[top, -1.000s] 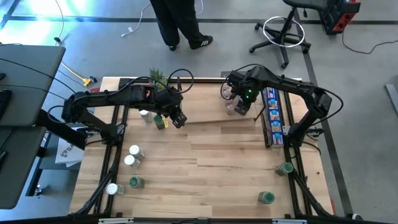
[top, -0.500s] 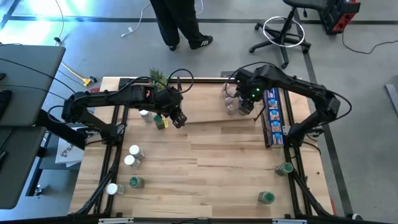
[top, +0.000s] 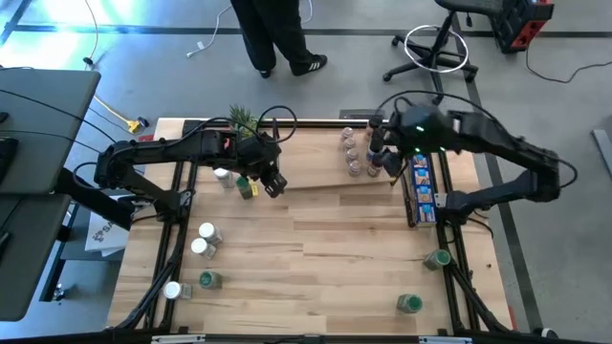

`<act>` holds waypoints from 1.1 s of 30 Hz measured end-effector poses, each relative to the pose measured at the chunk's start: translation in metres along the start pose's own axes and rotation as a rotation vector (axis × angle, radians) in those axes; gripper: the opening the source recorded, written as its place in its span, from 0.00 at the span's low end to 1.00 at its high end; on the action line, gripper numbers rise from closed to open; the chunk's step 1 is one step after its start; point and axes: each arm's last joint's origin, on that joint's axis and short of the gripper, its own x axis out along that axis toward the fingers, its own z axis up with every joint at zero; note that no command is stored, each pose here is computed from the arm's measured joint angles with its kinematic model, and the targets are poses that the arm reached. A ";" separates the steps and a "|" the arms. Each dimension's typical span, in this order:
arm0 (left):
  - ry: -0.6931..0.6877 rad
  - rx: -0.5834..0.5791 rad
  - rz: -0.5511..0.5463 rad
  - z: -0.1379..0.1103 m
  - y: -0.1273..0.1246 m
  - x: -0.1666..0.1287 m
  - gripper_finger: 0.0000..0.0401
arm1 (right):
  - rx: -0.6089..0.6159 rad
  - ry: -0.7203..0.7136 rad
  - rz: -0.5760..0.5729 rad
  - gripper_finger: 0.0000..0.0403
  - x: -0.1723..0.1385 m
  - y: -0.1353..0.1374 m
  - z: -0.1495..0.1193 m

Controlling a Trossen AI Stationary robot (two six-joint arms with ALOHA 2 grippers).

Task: Shelf spices
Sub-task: Put the white seasoning bottle on the shelf

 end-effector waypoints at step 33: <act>0.352 -0.036 0.088 -0.041 -0.006 -0.023 0.34 | -0.330 -0.214 -0.097 0.68 0.001 0.073 -0.011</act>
